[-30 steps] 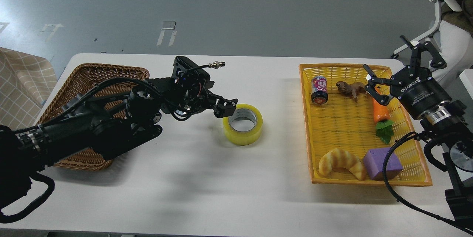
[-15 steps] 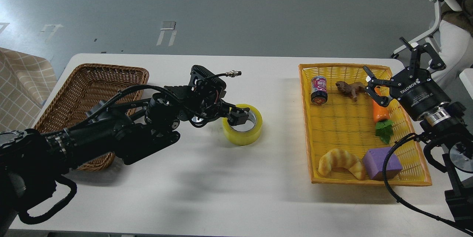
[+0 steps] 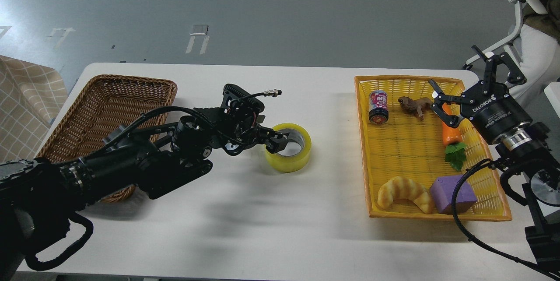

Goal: Place and transfer tape with both arms
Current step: 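Reach the left gripper to the tape roll and grasp its rim, then lift the tape roll with the left gripper and carry it over the wicker basket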

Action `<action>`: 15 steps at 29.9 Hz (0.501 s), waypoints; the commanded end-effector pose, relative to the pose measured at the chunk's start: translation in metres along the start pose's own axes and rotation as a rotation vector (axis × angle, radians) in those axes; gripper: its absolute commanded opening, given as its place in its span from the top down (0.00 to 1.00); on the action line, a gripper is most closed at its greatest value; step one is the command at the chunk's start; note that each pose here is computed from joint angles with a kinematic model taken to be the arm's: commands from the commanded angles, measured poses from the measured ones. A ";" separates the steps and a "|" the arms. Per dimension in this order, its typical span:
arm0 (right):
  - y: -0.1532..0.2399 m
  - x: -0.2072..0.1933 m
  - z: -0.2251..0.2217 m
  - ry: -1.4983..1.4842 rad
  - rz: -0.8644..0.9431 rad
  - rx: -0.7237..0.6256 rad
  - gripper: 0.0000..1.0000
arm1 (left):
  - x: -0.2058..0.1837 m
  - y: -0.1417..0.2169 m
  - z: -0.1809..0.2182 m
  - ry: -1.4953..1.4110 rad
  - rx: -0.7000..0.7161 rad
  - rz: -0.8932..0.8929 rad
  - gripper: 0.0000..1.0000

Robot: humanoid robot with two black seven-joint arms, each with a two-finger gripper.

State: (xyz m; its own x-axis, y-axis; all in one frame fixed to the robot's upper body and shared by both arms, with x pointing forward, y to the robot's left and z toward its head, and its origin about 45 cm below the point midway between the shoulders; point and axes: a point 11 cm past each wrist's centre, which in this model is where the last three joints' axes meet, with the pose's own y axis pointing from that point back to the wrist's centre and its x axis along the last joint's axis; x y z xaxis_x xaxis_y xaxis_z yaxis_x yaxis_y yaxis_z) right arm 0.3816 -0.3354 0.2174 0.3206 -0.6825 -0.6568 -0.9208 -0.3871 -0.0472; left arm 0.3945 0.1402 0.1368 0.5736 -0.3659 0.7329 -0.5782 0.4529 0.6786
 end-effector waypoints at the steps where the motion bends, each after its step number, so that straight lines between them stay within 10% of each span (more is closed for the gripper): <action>1: 0.000 0.000 0.001 -0.001 0.001 -0.001 0.00 | -0.003 -0.001 -0.002 0.006 0.008 -0.008 0.28; 15: 0.004 0.004 0.005 -0.007 0.012 -0.007 0.00 | -0.009 -0.001 -0.006 0.015 0.018 -0.049 0.80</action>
State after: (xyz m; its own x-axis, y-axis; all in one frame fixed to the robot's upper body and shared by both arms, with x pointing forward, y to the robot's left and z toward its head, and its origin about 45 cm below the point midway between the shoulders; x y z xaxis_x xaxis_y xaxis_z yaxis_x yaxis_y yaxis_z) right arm 0.3784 -0.3362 0.2124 0.3109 -0.6825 -0.6615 -0.9223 -0.3848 -0.0364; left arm 0.3939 0.1476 0.1296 0.5988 -0.3651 0.7129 -0.5713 0.4292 0.6996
